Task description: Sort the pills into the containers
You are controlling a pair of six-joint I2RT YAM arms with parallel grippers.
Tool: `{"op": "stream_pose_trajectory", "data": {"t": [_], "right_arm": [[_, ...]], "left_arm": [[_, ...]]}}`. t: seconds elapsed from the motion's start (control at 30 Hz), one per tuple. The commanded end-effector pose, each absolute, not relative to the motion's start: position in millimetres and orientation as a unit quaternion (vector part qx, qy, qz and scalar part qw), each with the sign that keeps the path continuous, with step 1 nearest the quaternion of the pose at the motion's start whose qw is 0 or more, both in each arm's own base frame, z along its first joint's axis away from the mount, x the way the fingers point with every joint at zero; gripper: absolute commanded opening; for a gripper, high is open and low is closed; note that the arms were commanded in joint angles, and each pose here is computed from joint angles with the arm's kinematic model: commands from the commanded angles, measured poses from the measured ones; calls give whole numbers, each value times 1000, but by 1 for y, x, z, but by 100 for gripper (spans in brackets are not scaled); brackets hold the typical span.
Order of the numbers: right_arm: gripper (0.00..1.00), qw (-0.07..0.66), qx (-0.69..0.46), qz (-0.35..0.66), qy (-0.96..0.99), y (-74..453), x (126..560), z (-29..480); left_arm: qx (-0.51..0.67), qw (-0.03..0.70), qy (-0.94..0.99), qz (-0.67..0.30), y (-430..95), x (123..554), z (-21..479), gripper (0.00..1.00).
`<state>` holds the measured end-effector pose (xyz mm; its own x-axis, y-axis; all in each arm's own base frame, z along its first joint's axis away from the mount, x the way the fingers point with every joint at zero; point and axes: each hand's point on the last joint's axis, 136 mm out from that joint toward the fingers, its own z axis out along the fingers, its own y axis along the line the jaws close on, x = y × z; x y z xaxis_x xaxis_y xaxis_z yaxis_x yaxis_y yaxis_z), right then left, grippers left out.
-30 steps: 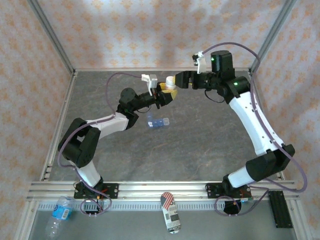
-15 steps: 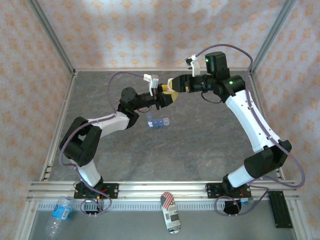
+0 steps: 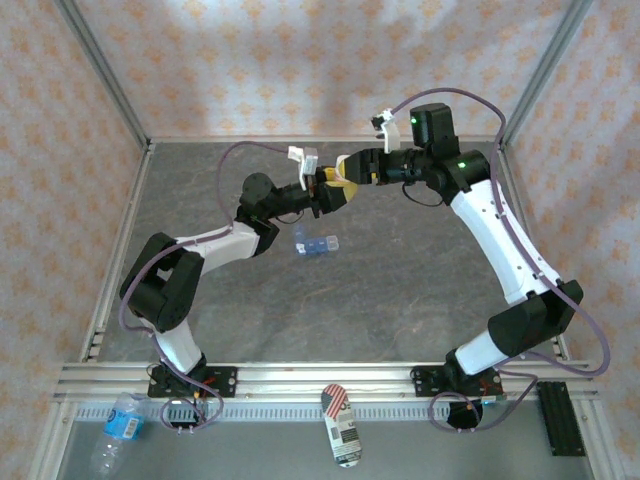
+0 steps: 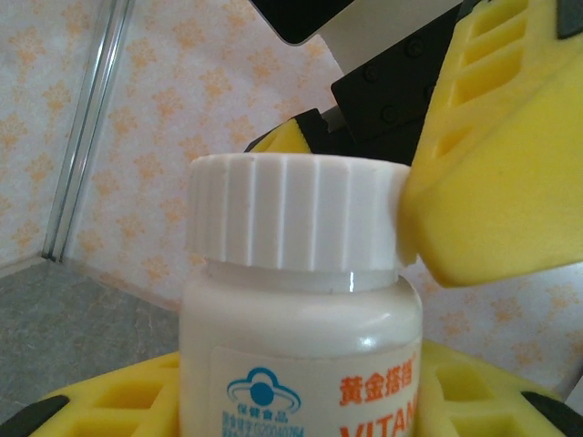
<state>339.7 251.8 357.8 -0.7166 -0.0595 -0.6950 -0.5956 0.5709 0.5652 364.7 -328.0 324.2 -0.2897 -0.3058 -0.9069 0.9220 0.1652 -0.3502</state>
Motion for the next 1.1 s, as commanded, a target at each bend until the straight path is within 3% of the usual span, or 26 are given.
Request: {"op": "stream_pose_trajectory", "data": {"t": [0.0,0.13,0.53,0.67,0.9,1.07], "right_arm": [[58,332,-211,425,815,255,338,371],[67,340,-209,421,815,253,338,375],[62,348,-204,417,814,253,343,380],[56,344,-205,418,815,253,342,378],[33,326,-209,419,821,254,338,368],[29,316,-189,398,840,253,340,347]], "left_arm": [[299,532,524,-594,-334,357,340,0],[300,529,525,-595,-335,356,338,0],[302,524,526,-598,-337,356,337,0],[302,524,526,-599,-338,356,337,0],[301,529,522,-597,-337,357,342,0],[280,570,535,-557,-331,368,347,0]]}}
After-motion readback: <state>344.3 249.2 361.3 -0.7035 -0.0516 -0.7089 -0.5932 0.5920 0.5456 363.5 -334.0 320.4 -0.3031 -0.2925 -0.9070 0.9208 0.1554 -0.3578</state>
